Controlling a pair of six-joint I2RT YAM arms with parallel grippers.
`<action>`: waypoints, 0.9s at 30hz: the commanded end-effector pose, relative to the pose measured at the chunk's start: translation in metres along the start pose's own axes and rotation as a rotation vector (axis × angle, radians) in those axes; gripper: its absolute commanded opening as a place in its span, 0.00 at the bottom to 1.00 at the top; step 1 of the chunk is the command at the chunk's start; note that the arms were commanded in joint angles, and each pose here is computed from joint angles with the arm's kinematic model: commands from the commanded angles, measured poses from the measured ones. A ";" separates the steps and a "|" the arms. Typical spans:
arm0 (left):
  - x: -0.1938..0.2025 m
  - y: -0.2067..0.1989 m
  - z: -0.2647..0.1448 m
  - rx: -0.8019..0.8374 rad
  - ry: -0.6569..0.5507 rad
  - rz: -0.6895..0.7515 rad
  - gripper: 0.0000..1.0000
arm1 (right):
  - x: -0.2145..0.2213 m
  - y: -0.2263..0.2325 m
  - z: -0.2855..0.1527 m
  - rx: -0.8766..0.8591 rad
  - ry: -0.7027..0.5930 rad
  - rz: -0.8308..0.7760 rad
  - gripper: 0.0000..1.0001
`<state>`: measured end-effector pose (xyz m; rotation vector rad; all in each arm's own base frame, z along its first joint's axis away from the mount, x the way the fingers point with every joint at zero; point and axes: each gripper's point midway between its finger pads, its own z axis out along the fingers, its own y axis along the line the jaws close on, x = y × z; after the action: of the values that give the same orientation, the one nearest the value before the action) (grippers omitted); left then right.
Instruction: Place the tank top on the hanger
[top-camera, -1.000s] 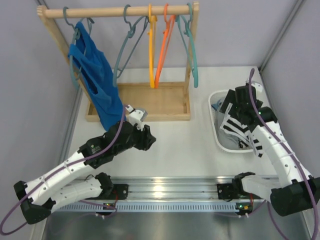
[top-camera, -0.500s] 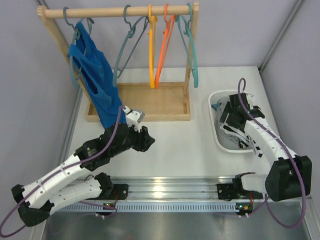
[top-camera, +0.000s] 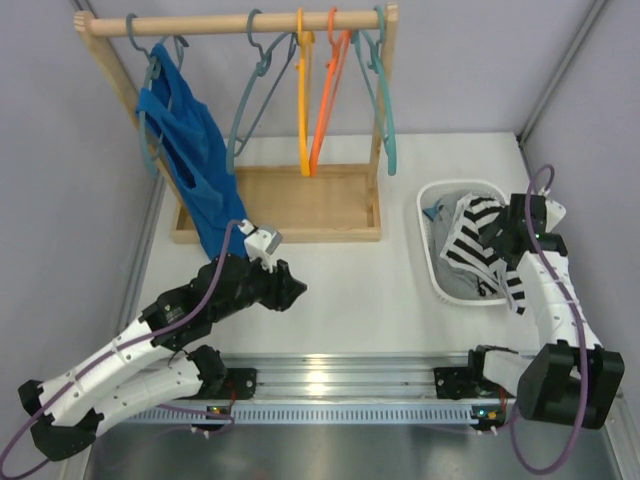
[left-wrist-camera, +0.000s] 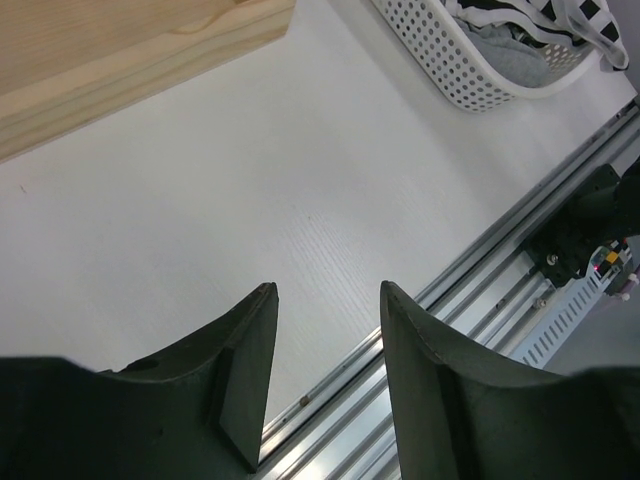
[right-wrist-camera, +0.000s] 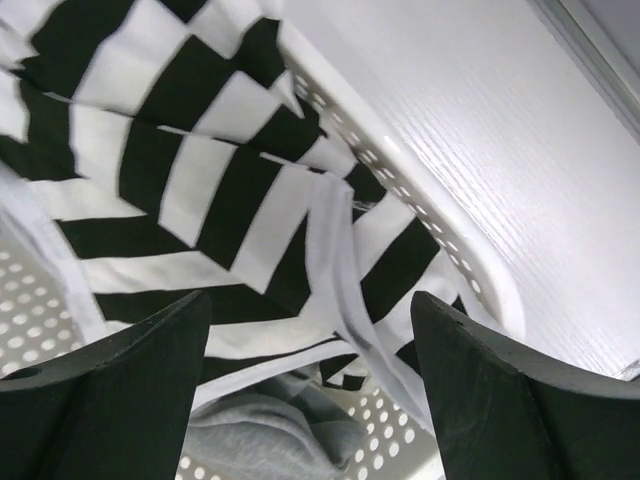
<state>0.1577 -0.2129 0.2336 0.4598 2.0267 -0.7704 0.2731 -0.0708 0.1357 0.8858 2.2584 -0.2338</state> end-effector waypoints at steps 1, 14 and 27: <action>-0.004 -0.010 -0.001 0.057 -0.033 0.003 0.51 | 0.005 -0.014 0.015 0.015 0.040 0.027 0.81; -0.010 -0.012 -0.013 0.084 -0.071 0.010 0.51 | 0.002 0.003 0.036 -0.042 0.090 0.047 0.30; -0.023 -0.019 -0.014 0.094 -0.091 -0.007 0.52 | -0.080 0.039 -0.081 -0.309 -0.111 0.072 0.00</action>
<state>0.1465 -0.2097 0.2405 0.4783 1.9798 -0.8335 0.2888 -0.0647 0.1755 0.8634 2.2458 -0.0187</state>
